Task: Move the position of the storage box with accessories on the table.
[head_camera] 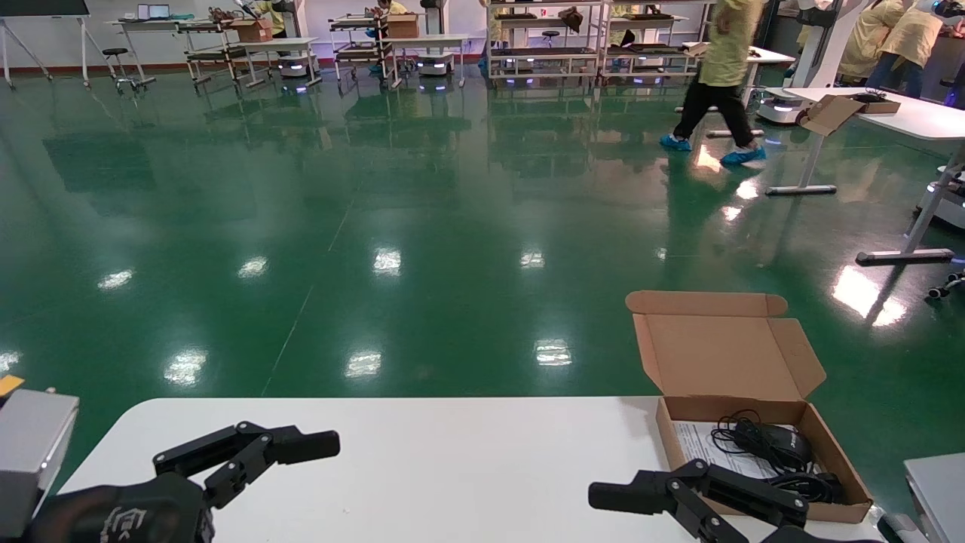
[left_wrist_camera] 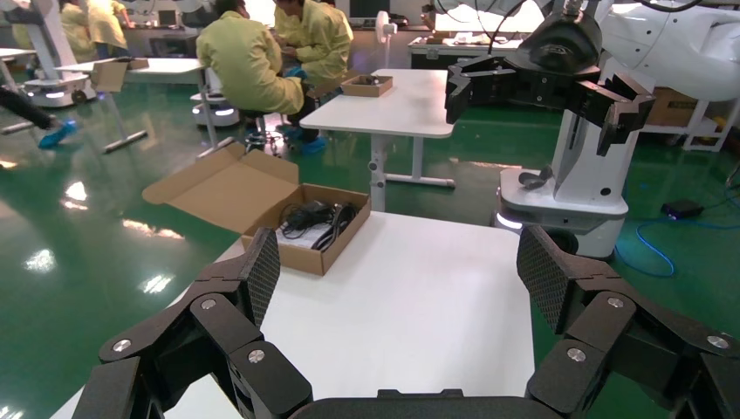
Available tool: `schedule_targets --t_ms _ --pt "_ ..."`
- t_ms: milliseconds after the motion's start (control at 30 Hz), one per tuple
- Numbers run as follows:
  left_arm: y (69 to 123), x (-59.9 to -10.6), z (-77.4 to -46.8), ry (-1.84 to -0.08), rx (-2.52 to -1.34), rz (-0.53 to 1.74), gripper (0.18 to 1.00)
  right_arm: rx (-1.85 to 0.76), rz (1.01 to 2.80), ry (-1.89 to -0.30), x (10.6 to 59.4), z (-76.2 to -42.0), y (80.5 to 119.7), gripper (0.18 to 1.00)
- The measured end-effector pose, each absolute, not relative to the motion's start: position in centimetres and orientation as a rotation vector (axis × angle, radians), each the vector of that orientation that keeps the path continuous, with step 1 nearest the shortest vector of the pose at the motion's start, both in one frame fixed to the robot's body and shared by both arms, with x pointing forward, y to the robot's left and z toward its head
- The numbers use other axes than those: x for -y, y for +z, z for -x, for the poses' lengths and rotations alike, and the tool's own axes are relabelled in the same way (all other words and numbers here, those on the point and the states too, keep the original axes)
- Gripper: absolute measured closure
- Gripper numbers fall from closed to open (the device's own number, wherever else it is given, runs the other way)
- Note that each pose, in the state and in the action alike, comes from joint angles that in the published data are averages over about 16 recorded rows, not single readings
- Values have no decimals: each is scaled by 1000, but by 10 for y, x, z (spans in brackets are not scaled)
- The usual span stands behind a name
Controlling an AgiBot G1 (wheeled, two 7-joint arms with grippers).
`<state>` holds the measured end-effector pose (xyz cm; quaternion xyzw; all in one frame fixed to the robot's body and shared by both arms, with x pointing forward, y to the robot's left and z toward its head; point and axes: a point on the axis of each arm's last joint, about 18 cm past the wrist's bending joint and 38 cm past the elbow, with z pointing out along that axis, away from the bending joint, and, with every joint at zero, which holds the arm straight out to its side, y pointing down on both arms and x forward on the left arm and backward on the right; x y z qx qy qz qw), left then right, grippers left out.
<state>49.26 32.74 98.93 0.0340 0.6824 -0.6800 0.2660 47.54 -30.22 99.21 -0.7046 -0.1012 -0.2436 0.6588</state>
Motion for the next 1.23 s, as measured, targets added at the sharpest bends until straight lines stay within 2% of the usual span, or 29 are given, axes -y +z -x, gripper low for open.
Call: schedule_targets --t_ms 1233 --pt "989 -327 -493 -1836 -1843 -92 184 227 1594 -552 302 -476 992 178"
